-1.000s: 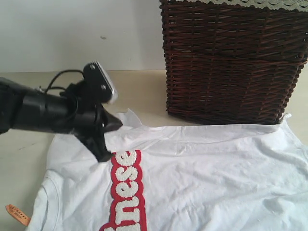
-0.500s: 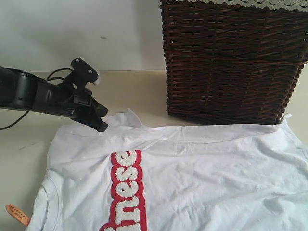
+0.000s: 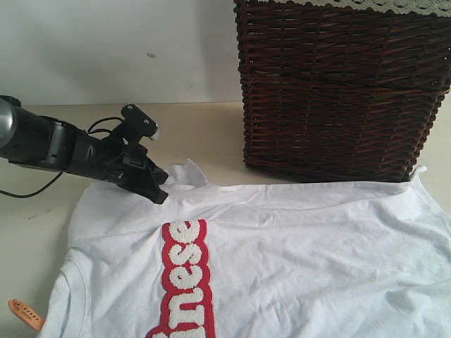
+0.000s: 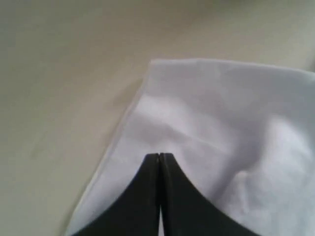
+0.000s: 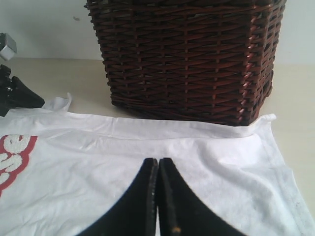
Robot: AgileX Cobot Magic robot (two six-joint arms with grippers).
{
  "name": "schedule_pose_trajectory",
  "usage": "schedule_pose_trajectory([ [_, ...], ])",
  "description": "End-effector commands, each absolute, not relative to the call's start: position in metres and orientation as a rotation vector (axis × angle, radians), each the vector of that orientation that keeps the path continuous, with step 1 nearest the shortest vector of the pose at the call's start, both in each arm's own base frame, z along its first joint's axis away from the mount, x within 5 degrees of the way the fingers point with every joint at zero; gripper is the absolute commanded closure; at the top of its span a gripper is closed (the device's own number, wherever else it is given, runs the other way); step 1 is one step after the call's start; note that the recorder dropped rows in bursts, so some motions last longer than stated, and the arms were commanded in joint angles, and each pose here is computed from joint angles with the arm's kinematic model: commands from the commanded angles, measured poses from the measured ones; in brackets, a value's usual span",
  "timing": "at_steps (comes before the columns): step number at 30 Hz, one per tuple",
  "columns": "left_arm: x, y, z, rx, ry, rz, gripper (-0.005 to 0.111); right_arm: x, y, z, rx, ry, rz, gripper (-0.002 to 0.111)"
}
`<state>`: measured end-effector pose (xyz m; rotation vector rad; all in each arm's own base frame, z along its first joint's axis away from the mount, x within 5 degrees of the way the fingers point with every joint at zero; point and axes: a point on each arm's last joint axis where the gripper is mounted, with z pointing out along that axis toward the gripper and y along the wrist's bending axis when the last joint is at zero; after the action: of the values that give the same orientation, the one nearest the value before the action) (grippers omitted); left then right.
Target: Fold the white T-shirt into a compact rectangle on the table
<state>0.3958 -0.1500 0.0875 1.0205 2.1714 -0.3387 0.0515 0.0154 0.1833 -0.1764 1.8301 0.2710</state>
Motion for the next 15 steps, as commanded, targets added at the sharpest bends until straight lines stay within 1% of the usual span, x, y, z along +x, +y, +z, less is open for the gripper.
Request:
schedule_pose_trajectory([
  [1,0.410,-0.146,0.087,0.908,2.206,-0.251,0.107,0.051,0.015,0.182,-0.175,1.825,0.266,0.108],
  [3,0.419,-0.145,0.085,0.844,2.224,-0.220,0.107,0.051,0.015,0.182,-0.175,1.825,0.266,0.108],
  [10,0.420,-0.146,0.086,0.845,2.217,-0.241,0.107,0.051,0.015,0.182,-0.175,1.825,0.266,0.108],
  [13,0.419,-0.151,0.100,0.802,2.190,-0.330,0.107,0.051,0.015,0.182,-0.175,1.825,0.266,0.108],
  [15,0.418,-0.153,0.111,0.754,2.177,-0.442,0.107,0.051,0.015,0.182,-0.175,1.825,0.266,0.108],
])
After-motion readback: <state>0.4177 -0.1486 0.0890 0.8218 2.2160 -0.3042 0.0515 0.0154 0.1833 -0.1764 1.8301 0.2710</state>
